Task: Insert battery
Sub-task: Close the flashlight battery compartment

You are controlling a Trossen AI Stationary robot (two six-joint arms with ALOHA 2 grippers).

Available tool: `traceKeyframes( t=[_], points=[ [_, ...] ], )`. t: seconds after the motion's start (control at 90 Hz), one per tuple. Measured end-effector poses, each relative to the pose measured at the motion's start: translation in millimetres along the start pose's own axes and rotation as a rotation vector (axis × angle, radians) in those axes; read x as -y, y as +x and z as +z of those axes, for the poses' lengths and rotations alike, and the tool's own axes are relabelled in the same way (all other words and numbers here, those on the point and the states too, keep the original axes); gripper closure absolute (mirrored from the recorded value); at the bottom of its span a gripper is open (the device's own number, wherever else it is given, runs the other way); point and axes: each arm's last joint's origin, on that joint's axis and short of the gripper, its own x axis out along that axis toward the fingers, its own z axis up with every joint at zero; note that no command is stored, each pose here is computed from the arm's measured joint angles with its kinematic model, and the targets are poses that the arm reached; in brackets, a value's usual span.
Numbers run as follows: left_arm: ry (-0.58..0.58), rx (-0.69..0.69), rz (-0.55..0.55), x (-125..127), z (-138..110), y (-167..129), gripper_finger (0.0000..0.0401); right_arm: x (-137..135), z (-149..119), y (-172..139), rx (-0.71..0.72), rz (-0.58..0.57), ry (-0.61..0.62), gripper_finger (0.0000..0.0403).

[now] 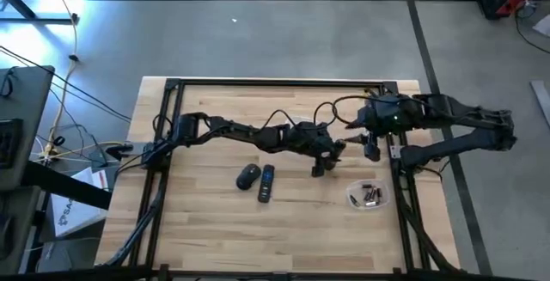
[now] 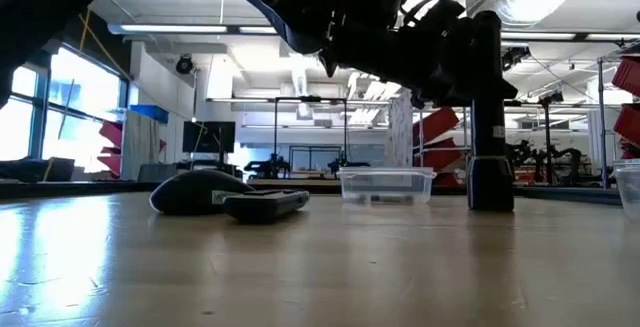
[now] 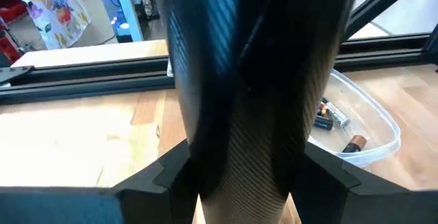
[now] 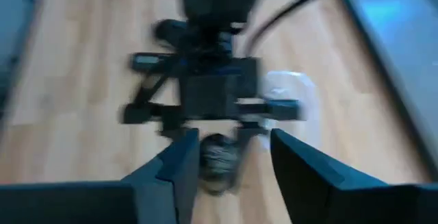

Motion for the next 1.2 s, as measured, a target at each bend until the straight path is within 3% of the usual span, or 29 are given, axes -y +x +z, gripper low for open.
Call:
traceKeyframes(
  t=[0.211, 0.378, 0.744, 1.011, 1.2],
  points=[
    [0.001, -0.002, 0.021, 1, 0, 0, 0.0230, 0, -15, 8, -0.028, 0.036, -0.025, 0.0186],
    [0.002, -0.003, 0.034, 1, 0, 0, 0.0230, -1, -13, 22, -0.073, 0.064, -0.092, 0.0179],
    [0.003, -0.003, 0.034, 1, 1, 0, 0.0230, -1, -8, 35, -0.129, 0.089, -0.219, 0.0211],
    [0.004, -0.003, 0.036, 1, 1, 0, 0.0230, 3, -7, 37, -0.133, 0.080, -0.208, 0.0237],
    [0.004, -0.002, 0.028, 2, 1, 0, 0.0230, 1, -5, 41, -0.129, 0.147, -0.208, 0.0254]
  ],
)
